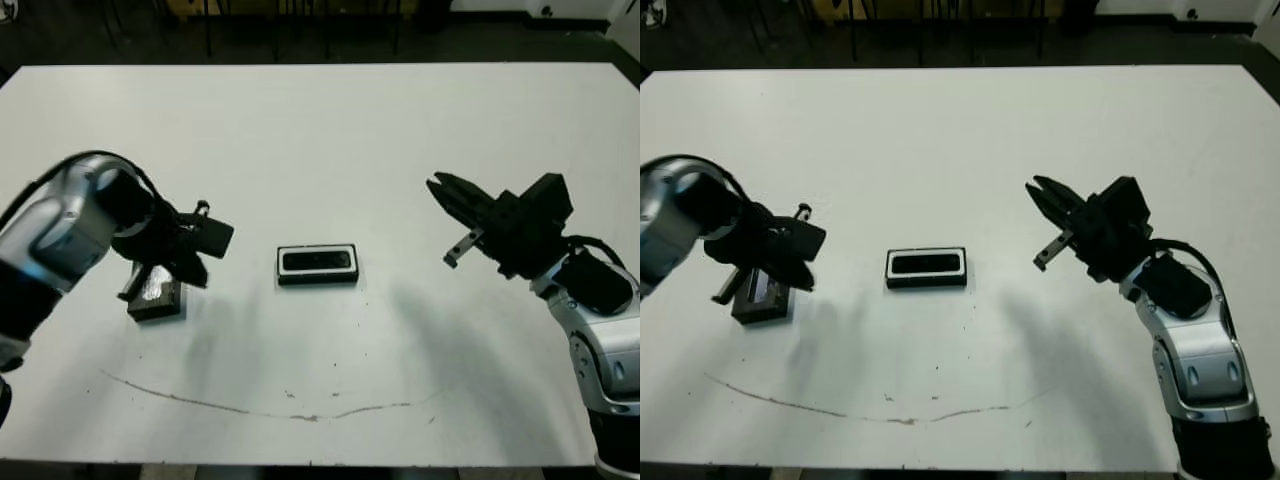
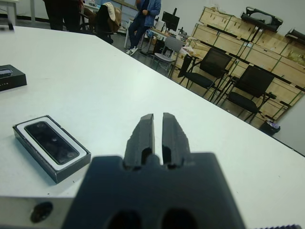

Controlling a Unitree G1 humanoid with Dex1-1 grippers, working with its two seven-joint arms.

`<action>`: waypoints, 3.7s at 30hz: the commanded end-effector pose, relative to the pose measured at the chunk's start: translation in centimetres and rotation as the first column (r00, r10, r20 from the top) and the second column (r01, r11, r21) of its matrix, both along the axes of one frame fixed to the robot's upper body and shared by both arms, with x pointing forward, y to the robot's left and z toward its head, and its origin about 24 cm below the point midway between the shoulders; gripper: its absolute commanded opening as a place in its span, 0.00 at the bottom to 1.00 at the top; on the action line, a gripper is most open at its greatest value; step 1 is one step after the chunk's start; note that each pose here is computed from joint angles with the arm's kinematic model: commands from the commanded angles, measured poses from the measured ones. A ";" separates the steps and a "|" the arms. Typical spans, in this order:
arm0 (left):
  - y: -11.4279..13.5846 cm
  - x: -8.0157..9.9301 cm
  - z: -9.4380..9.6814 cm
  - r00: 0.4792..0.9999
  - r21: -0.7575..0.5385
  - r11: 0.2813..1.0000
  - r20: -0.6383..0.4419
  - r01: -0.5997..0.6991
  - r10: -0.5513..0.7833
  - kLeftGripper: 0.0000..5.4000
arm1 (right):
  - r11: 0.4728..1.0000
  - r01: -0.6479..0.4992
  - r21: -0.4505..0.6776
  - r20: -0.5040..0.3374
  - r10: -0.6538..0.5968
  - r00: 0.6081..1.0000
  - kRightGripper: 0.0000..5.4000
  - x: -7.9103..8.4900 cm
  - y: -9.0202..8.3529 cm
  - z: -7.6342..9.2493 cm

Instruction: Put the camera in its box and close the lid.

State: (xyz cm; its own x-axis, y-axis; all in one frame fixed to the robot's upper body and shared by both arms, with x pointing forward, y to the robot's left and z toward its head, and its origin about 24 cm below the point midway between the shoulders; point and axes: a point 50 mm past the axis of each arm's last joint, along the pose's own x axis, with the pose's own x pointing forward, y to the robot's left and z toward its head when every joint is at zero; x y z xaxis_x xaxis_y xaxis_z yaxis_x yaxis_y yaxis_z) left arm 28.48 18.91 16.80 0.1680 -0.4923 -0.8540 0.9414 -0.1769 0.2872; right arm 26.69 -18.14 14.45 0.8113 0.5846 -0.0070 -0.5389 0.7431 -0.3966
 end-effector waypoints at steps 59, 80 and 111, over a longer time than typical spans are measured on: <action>0.0 -11.7 -4.6 -0.065 -0.817 -0.353 -0.365 -0.456 0.929 1.00 | 0.998 -0.029 0.049 -0.101 0.034 0.994 0.00 -0.2 0.6 -2.3; 3.1 -10.5 -7.4 -0.065 -0.576 -0.344 -0.449 -0.742 0.891 1.00 | 0.999 -0.026 0.046 -0.104 0.031 0.994 0.00 -0.2 0.6 -2.5; 1.8 -10.0 -8.5 -0.059 -0.576 -0.322 -0.427 -0.751 0.902 1.00 | 0.998 -0.027 0.053 -0.125 0.033 0.992 0.00 -0.4 0.7 -2.9</action>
State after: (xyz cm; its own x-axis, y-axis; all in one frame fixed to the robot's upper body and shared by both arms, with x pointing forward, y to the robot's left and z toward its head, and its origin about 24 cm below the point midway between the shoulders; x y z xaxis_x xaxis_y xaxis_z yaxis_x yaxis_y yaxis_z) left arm 18.54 20.43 8.79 0.9372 0.0557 -0.3443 -0.1039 0.9870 -0.1230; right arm 26.45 -17.34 12.05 0.7874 0.6142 -0.0520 -0.5985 0.7416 -0.3030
